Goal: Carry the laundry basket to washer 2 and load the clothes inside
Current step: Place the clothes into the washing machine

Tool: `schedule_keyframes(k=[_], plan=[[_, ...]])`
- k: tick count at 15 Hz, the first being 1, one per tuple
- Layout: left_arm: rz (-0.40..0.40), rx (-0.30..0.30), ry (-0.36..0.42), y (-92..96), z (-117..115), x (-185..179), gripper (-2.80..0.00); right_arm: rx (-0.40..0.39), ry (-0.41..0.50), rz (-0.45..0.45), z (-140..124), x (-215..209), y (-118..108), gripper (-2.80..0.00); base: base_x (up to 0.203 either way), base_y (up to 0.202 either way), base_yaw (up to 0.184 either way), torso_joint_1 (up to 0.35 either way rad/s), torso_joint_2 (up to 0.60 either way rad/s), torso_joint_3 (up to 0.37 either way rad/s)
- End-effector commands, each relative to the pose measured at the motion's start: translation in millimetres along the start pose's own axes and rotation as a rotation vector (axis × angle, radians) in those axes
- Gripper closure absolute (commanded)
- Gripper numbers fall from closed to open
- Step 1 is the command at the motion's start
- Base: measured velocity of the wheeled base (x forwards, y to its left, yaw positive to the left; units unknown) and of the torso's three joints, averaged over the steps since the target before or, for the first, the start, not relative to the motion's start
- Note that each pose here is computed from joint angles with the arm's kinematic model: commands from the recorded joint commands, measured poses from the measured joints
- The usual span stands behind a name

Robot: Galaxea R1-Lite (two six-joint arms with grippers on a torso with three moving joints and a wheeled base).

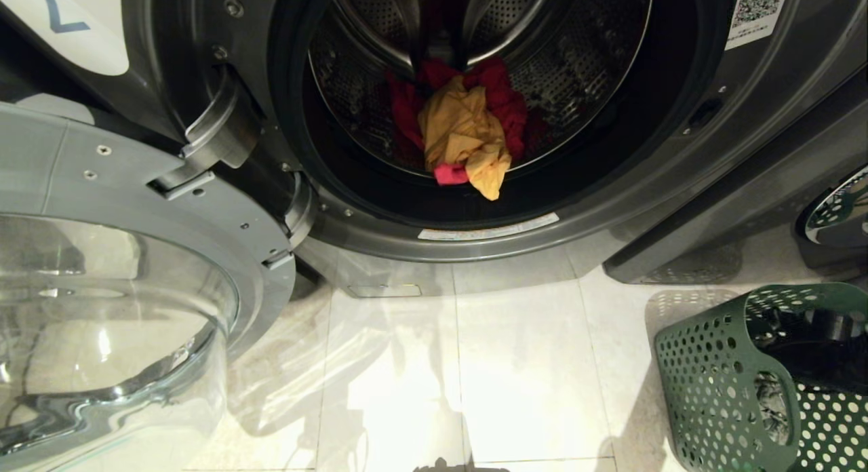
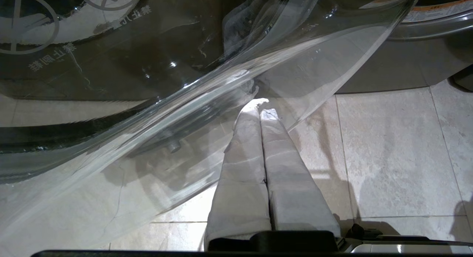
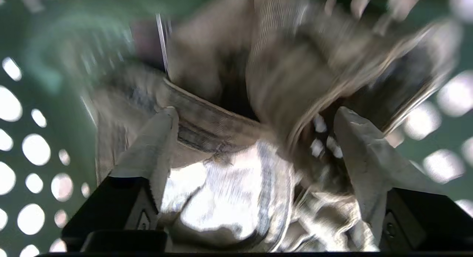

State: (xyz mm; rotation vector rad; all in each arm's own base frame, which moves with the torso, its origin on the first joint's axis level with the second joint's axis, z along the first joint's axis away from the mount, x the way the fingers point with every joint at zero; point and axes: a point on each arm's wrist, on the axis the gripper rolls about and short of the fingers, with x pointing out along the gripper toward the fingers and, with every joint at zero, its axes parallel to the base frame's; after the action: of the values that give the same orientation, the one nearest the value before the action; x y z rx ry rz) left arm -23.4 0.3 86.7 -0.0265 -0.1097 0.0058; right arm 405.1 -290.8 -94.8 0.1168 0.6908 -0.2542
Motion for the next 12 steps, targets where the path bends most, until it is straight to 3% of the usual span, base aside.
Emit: schedule_keyframes(k=[1, 4, 5, 12], plan=[[0.001, 0.000, 0.041, 0.3, -11.3, 2.1, 0.00, 0.011, 0.036, 0.010, -14.0, 8.0, 0.2, -2.80, 0.000, 0.000, 0.000, 0.000, 0.00, 0.000], [0.001, 0.000, 0.041, 0.3, -11.3, 2.1, 0.00, 0.011, 0.040, 0.011, -19.0, 14.4, 0.2, -2.80, 0.000, 0.000, 0.000, 0.000, 0.00, 0.000], [0.001, 0.000, 0.041, 0.3, -11.3, 2.1, 0.00, 0.010, 0.038, 0.009, -20.0, 16.7, -0.3, 0.00, 0.000, 0.000, 0.000, 0.000, 0.00, 0.000], [0.001, 0.000, 0.041, 0.3, -11.3, 2.1, 0.00, 0.016, 0.055, 0.009, -20.7, 19.7, -1.2, 0.00, 0.000, 0.000, 0.000, 0.000, 0.00, 0.000]])
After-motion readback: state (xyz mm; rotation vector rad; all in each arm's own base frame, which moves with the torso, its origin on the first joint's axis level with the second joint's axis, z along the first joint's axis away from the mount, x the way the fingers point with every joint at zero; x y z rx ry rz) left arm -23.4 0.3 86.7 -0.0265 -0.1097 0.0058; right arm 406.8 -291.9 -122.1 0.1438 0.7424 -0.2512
